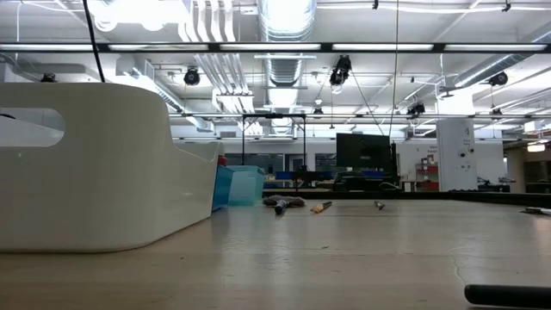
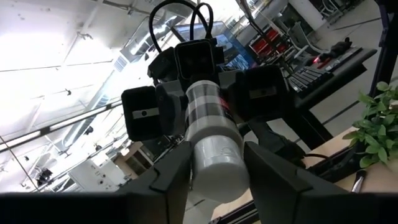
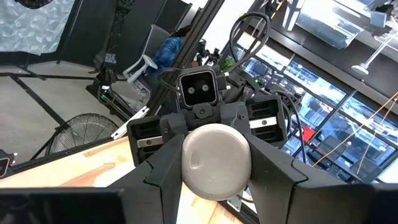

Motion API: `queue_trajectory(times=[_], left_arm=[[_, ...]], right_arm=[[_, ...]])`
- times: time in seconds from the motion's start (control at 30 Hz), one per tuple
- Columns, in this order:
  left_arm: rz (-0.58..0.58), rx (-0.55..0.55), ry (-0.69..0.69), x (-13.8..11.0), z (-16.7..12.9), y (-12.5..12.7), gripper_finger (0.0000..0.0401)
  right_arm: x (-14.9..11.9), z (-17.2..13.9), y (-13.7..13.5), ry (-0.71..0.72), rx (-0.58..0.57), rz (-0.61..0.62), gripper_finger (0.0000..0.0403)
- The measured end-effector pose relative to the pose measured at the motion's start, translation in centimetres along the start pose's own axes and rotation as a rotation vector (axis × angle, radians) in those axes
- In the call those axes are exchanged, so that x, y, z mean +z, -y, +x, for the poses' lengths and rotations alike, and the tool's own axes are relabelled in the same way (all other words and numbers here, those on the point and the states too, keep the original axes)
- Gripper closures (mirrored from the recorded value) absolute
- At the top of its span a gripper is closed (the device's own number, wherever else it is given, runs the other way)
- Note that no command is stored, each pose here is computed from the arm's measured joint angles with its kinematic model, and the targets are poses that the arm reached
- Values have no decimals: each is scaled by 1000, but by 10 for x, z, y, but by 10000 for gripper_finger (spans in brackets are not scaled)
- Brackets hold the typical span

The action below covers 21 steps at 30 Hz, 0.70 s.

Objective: Pick & Place Paint Supplies
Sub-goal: Put the gray paint bottle into the blue bin

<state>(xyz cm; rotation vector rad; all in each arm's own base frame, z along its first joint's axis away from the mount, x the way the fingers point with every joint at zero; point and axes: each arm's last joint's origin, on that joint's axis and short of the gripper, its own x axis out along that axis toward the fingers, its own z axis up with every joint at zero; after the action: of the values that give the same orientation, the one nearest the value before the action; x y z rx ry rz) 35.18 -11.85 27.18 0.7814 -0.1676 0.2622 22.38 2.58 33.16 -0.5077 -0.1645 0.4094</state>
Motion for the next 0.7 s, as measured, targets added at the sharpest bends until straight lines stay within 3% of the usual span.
queue_trajectory(times=[0.13, 0.4, 0.7], left_arm=[[-3, 1, -1, 0, 0, 0, 277], [-2, 3, -8, 0, 0, 0, 280], [0, 11, -31, -1, 0, 0, 280]], right_arm=[[0, 0, 0, 1, -1, -1, 259], [0, 0, 0, 1, 0, 5, 252], [2, 0, 1, 20, -9, 33, 160]])
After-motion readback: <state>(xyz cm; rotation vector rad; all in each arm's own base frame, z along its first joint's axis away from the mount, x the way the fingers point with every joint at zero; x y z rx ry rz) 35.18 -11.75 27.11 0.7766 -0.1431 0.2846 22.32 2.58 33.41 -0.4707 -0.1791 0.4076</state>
